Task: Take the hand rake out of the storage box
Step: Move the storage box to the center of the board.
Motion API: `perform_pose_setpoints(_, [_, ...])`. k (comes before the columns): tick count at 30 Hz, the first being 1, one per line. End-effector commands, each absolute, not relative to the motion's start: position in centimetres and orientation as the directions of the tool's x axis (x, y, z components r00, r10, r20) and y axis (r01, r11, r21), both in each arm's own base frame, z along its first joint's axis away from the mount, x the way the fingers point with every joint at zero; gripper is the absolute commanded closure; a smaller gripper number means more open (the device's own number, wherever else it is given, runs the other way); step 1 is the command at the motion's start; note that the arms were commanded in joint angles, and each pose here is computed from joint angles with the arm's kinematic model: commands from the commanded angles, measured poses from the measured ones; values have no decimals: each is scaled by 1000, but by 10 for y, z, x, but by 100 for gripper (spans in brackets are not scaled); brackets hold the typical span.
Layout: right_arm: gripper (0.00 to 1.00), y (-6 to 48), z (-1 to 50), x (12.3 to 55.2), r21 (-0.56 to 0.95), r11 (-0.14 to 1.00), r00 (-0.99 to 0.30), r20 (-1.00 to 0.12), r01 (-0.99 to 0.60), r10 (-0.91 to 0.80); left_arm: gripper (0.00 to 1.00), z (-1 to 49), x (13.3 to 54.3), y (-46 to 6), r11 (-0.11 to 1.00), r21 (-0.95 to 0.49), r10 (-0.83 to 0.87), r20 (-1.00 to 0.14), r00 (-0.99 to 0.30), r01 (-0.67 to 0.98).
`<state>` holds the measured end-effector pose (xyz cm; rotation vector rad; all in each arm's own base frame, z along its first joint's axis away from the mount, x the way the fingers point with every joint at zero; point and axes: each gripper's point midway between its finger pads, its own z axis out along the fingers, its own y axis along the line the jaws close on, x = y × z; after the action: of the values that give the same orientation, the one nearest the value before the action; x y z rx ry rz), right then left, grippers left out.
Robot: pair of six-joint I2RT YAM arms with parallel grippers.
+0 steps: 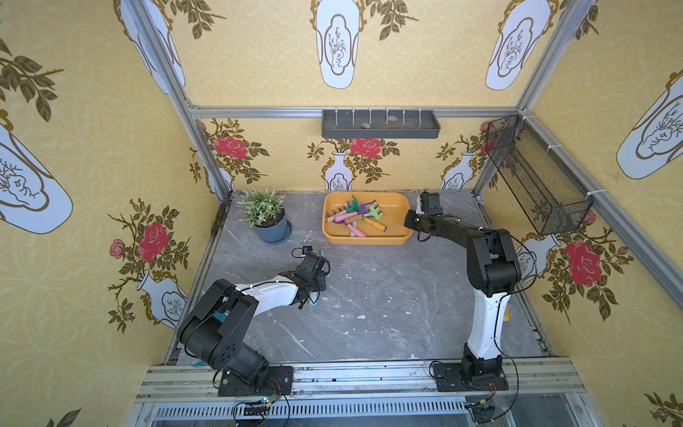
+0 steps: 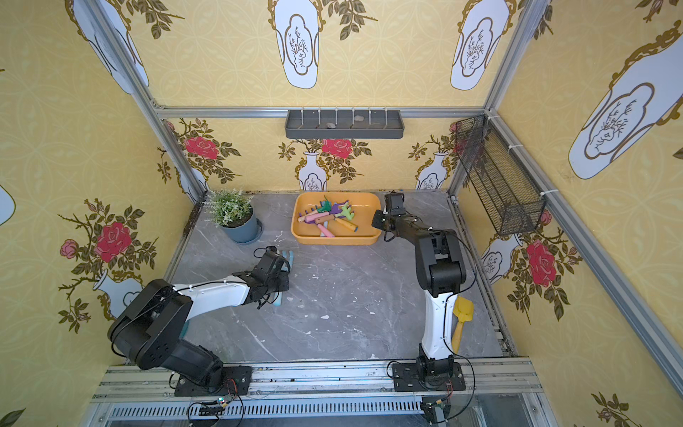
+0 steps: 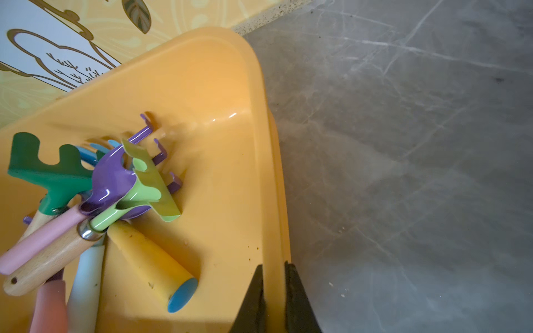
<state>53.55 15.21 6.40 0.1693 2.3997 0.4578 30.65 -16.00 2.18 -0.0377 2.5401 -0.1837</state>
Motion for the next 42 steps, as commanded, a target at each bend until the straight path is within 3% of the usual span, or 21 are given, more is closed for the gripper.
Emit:
perform_pose_setpoints(1, [89, 146, 53, 541, 355, 933, -760, -591, 56, 270, 69, 22, 305, -163, 987, -155, -61, -560, -826, 32])
perform_pose_setpoints(12, [92, 168, 47, 565, 377, 923, -759, -624, -83, 186, 66, 4, 309, -158, 992, -127, -52, -526, -849, 18])
perform_pose_setpoints(20, [96, 180, 46, 564, 393, 900, -757, -642, -189, 122, 80, -1, 324, -164, 992, -118, -14, -522, -853, 55])
perform_pose_setpoints(32, [91, 189, 51, 551, 421, 887, -748, -647, -188, 149, 77, 1, 323, -165, 990, -132, -34, -510, -859, 40])
perform_pose_setpoints(42, [43, 182, 71, 538, 444, 886, -741, -638, -132, 209, 74, -5, 318, -166, 988, -152, -54, -489, -870, 25])
